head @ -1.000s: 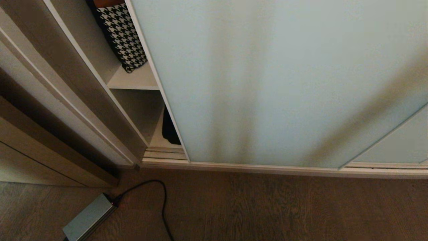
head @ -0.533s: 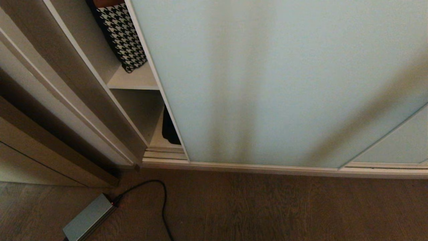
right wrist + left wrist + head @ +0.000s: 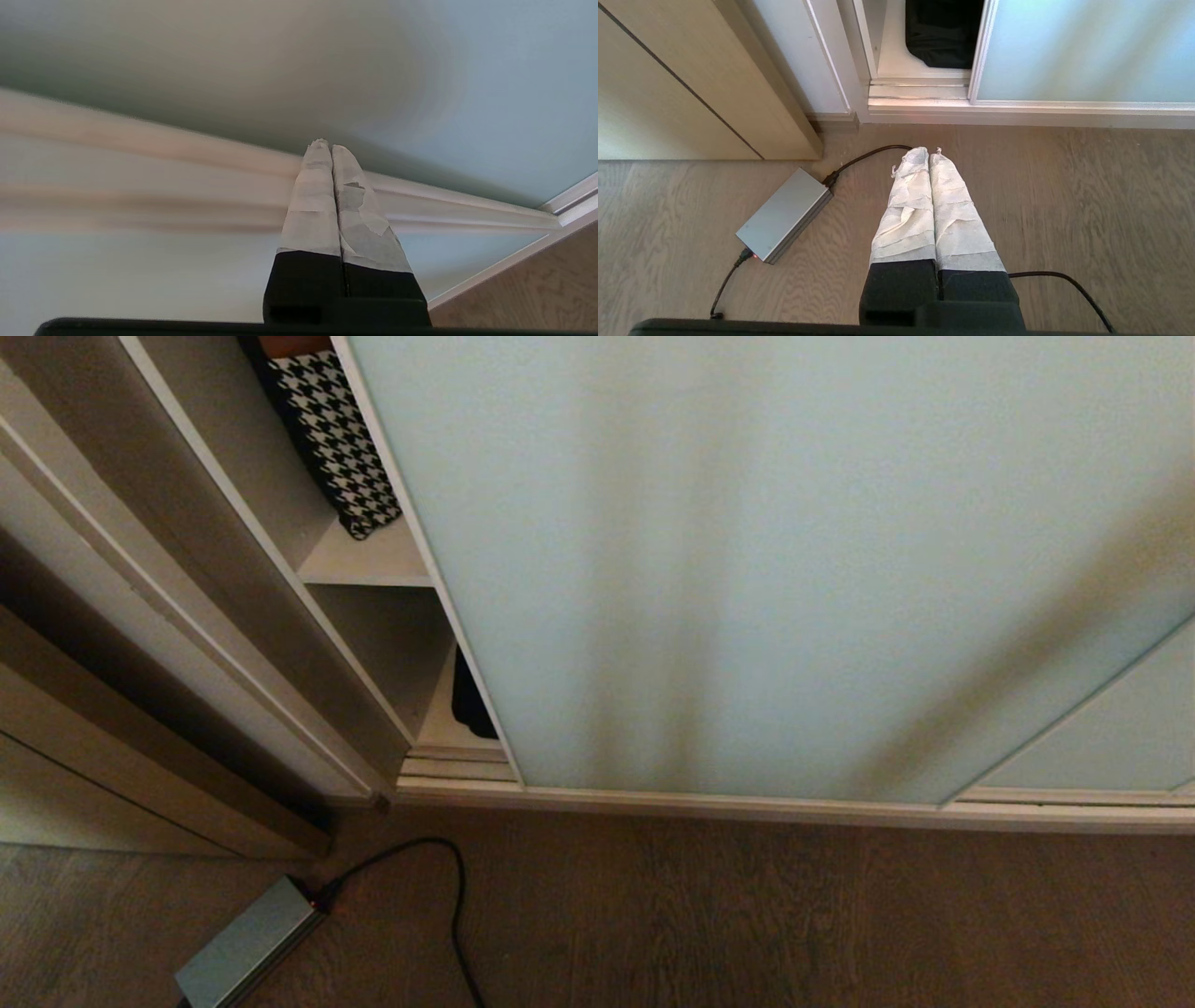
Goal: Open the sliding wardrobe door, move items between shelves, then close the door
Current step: Close the door
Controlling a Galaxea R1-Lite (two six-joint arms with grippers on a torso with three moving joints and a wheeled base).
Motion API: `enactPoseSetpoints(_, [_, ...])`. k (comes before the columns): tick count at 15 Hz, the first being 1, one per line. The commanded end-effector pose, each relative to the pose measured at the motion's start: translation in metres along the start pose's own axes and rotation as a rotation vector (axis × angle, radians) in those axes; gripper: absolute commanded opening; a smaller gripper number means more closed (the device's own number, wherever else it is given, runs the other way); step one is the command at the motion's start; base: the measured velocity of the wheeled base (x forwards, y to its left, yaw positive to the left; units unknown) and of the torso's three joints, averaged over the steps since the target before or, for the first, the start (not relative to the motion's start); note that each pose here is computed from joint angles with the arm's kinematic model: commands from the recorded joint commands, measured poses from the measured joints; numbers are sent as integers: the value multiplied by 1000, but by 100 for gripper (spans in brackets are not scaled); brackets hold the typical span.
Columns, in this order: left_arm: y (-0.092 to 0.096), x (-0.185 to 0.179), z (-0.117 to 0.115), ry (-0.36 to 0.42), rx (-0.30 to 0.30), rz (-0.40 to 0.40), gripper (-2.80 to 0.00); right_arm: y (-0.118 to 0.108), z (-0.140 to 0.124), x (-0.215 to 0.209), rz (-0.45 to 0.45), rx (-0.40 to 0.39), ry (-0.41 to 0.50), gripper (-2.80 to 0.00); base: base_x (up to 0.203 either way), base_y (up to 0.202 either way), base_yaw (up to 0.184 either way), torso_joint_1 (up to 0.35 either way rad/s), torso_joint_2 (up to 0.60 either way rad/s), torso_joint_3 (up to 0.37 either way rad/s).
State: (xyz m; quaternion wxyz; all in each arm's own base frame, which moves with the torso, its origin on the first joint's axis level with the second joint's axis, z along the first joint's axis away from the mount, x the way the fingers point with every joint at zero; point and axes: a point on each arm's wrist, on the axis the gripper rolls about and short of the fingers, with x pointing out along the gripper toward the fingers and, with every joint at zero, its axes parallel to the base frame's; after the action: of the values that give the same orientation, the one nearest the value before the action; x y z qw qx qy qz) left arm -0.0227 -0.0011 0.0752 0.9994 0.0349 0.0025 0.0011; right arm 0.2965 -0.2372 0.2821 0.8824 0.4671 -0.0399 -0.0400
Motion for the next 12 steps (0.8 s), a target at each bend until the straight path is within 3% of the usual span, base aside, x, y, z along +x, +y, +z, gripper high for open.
enactPoseSetpoints(1, [0, 0, 0, 1, 1, 1, -280, 14, -5, -8, 22, -5, 7, -280, 0, 0, 0, 0, 0, 0])
enactPoseSetpoints(12, [0, 0, 0, 1, 1, 1, -280, 45, -49, -40, 55, -41, 97, -280, 0, 0, 0, 0, 0, 0])
